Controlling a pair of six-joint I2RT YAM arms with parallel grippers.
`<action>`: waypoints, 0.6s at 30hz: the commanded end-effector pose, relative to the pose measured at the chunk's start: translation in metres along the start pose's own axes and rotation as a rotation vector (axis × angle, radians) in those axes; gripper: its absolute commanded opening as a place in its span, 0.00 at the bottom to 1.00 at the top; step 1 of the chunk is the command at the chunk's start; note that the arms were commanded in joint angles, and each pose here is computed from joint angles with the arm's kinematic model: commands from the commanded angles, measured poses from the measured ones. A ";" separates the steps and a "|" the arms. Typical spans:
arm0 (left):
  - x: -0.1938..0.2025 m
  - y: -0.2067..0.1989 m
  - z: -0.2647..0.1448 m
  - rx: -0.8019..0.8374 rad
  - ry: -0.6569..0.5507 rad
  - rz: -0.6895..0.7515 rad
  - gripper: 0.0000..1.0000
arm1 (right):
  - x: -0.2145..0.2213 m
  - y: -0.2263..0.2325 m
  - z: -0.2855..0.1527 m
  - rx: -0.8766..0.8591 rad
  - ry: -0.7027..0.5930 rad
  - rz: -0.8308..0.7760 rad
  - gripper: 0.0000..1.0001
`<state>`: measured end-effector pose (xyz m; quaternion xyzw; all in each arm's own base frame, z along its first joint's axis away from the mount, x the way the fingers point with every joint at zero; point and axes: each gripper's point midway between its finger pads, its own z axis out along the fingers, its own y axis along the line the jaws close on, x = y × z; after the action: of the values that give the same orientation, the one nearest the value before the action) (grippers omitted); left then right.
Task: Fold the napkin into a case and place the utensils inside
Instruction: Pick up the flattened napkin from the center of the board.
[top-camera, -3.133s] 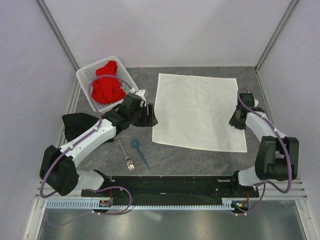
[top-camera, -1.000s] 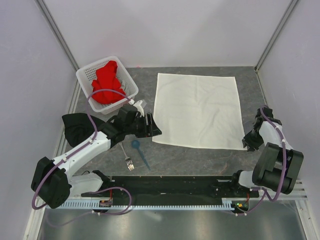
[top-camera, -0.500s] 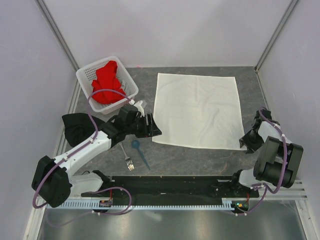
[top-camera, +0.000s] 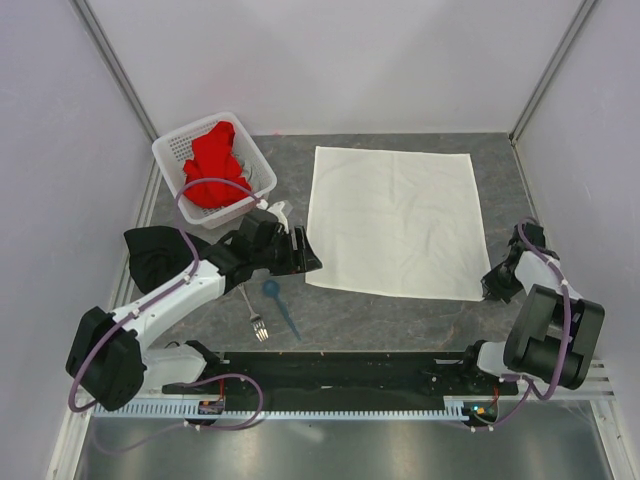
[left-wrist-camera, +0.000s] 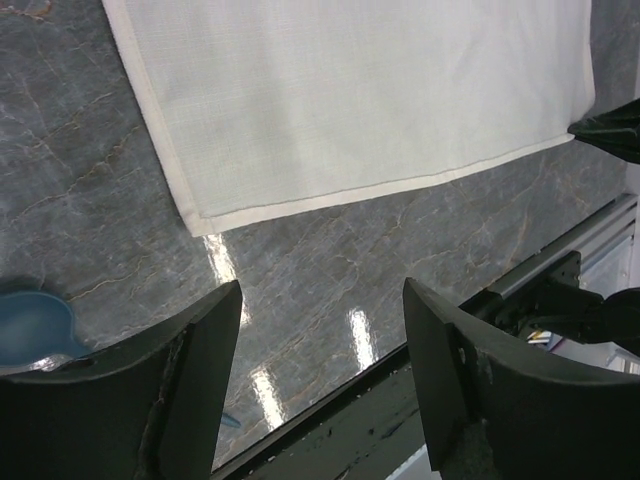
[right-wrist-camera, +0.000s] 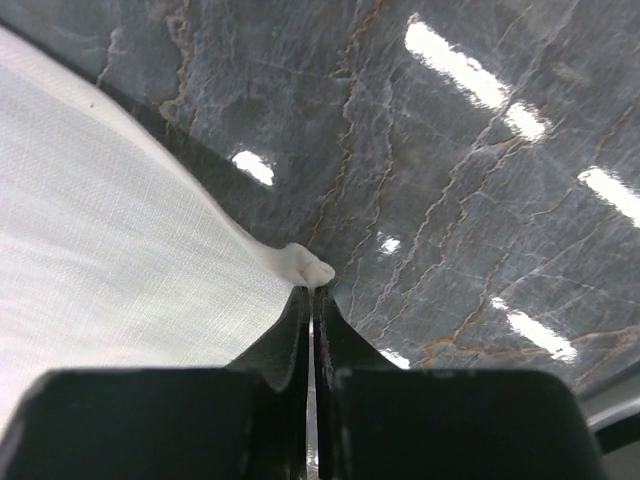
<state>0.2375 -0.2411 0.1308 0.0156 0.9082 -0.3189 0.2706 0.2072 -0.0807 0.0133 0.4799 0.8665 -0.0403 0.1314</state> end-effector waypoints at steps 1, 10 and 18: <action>0.001 0.019 0.009 -0.085 -0.017 -0.009 0.75 | 0.008 0.013 -0.003 -0.105 0.009 0.013 0.00; 0.005 0.061 0.031 -0.339 0.015 0.001 0.70 | 0.000 0.026 -0.026 -0.207 -0.064 -0.005 0.00; 0.014 0.068 0.043 -0.527 0.026 -0.034 0.63 | 0.000 0.030 -0.030 -0.249 -0.085 -0.017 0.00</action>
<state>0.2547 -0.2110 0.0537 -0.0272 0.9650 -0.1156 0.2339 0.2217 -0.0626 0.0401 0.4627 0.8609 0.0309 0.2094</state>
